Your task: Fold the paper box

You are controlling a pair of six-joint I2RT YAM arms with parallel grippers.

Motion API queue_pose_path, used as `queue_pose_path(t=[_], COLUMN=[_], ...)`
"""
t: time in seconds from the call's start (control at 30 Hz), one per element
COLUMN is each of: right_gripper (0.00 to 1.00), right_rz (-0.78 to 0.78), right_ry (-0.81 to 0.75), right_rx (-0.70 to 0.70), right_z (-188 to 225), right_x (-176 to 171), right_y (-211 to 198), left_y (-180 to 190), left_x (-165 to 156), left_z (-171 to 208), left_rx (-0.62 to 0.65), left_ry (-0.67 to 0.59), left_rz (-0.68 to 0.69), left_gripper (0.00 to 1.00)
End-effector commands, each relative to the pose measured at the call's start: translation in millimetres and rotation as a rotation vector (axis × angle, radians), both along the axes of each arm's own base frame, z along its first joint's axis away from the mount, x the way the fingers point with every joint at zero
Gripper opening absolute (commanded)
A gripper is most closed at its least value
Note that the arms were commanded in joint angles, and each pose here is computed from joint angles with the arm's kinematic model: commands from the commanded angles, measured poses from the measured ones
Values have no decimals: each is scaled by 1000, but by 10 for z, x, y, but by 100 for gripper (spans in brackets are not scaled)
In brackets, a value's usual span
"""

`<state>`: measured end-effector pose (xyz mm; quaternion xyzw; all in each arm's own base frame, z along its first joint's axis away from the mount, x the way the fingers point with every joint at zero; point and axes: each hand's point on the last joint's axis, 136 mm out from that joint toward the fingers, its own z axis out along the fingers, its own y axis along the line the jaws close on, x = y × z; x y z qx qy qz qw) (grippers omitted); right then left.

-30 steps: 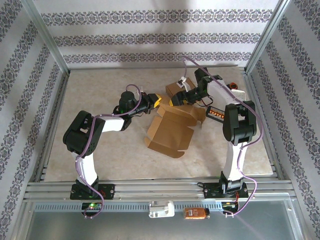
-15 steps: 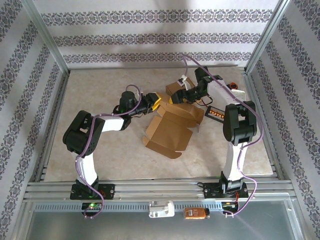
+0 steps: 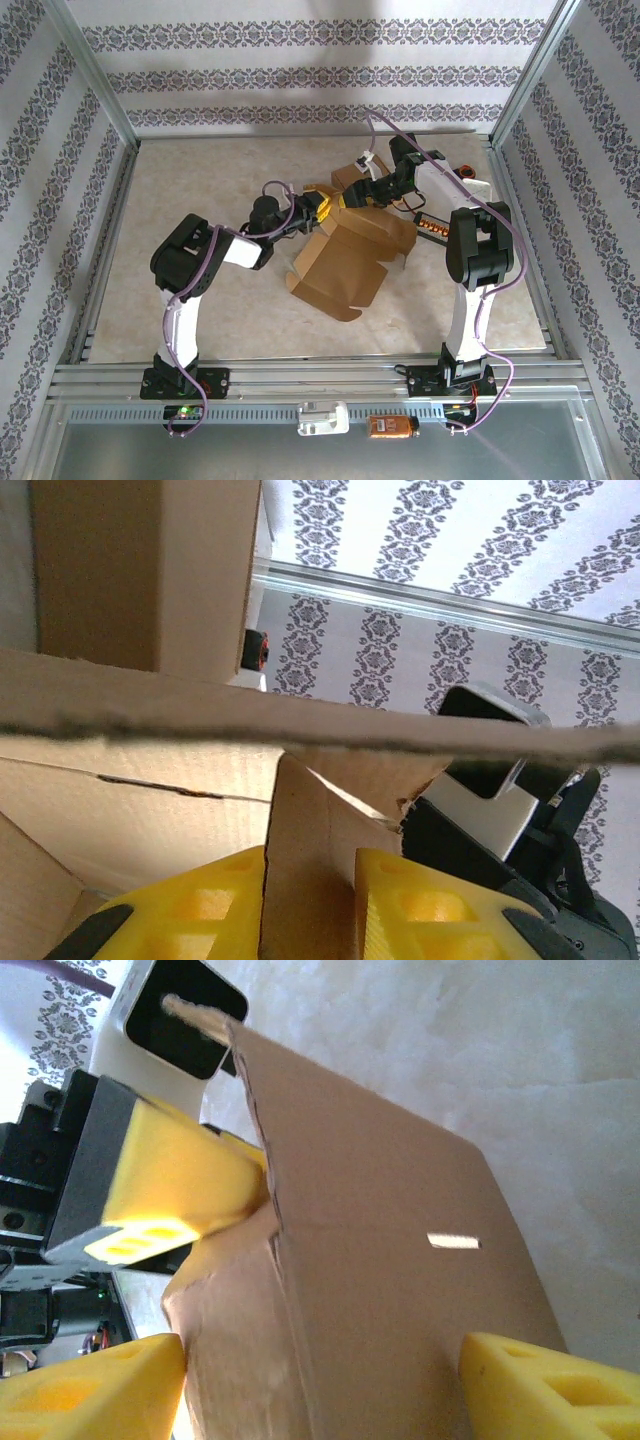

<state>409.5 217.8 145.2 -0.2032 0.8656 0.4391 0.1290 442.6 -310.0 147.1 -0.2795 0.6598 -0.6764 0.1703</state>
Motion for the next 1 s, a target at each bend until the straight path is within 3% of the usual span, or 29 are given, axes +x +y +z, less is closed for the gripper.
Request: queue_pose_path(t=[0.0, 0.23, 0.5, 0.63, 0.77, 0.87, 0.97], right_gripper=[72, 72, 78, 82, 84, 84, 81], right_rz=[-9, -13, -38, -74, -121, -159, -169], right_ry=[-17, -23, -55, -90, -104, -111, -90], right_rx=[-2, -14, 4, 21, 12, 10, 41], right_z=[65, 41, 252, 402, 443, 412, 362], right_x=[16, 22, 22, 29, 21, 22, -2], right_y=[-19, -33, -44, -89, -199, -302, -347], left_y=[-171, -216, 97, 308, 530, 631, 565], left_x=[-50, -126, -152, -178, -228, -193, -155], left_z=[552, 462, 420, 518, 541, 526, 437], left_rx=[-110, -131, 57, 304, 663, 904, 1083], left_ry=[-111, -47, -116, -198, -262, -337, -409], left_rz=[-24, -15, 62, 75, 66, 11, -152], left_gripper=[25, 36, 48, 51, 53, 43, 30])
